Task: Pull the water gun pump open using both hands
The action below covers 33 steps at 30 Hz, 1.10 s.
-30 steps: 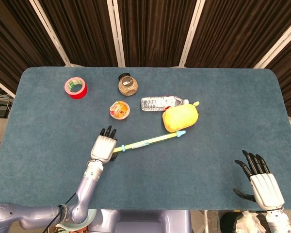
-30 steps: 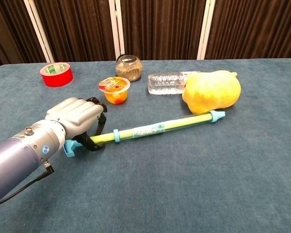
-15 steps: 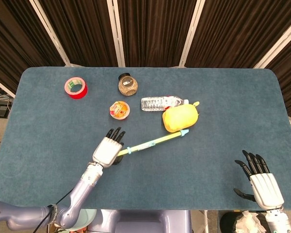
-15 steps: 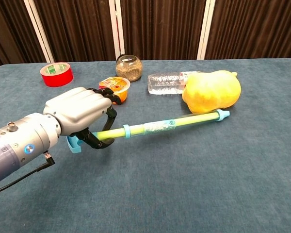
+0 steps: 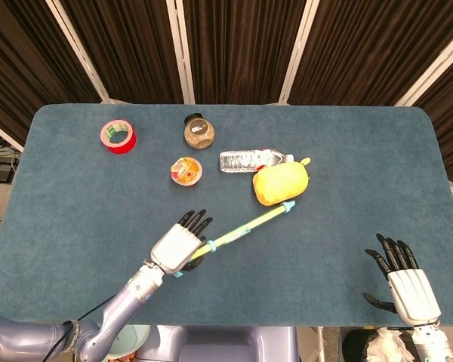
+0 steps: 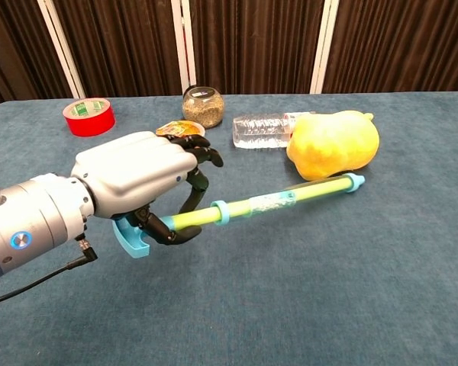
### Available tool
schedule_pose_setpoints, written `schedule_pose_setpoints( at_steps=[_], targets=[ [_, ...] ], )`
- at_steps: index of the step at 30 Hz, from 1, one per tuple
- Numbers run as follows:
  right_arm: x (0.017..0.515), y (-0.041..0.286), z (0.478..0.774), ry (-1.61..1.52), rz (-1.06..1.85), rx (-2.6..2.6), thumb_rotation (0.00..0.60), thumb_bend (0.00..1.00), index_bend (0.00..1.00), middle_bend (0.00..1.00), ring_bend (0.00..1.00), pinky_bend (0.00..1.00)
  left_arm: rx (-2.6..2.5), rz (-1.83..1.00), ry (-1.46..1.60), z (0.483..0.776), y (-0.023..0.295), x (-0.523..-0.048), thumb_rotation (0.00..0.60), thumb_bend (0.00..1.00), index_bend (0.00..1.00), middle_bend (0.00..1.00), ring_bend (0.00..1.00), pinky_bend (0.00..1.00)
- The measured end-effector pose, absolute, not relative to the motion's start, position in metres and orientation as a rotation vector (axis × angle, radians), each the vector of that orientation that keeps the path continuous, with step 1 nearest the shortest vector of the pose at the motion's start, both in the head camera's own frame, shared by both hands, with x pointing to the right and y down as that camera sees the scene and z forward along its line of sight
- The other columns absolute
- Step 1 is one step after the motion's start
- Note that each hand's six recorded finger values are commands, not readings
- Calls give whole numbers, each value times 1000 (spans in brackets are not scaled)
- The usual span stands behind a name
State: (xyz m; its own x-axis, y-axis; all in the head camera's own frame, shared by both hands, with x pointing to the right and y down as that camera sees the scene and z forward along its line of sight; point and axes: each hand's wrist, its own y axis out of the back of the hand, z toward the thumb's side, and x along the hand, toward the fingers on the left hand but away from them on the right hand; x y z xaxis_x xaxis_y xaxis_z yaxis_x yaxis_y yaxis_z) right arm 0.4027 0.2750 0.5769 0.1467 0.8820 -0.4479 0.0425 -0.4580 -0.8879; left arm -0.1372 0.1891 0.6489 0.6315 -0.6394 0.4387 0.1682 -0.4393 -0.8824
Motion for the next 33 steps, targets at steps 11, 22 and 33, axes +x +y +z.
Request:
schedule_pose_setpoints(
  at_steps=[11,22,33],
  targets=[
    [403,274,577,-903,1403,-1663,600,156,215,25,30,65,-1858,-855,359,636,204,-124,600,395,606,114,24,145],
    [400,275,580,-887,1405,-1677,600,156,251,27,33,65,-1856,-757,375,626,196,-123,600,395,607,114,24,145],
    [369,264,596,-959,1429,-1769,600,174,305,39,41,65,-1843,-744,377,621,185,-128,600,395,606,114,24,145]
  ],
)
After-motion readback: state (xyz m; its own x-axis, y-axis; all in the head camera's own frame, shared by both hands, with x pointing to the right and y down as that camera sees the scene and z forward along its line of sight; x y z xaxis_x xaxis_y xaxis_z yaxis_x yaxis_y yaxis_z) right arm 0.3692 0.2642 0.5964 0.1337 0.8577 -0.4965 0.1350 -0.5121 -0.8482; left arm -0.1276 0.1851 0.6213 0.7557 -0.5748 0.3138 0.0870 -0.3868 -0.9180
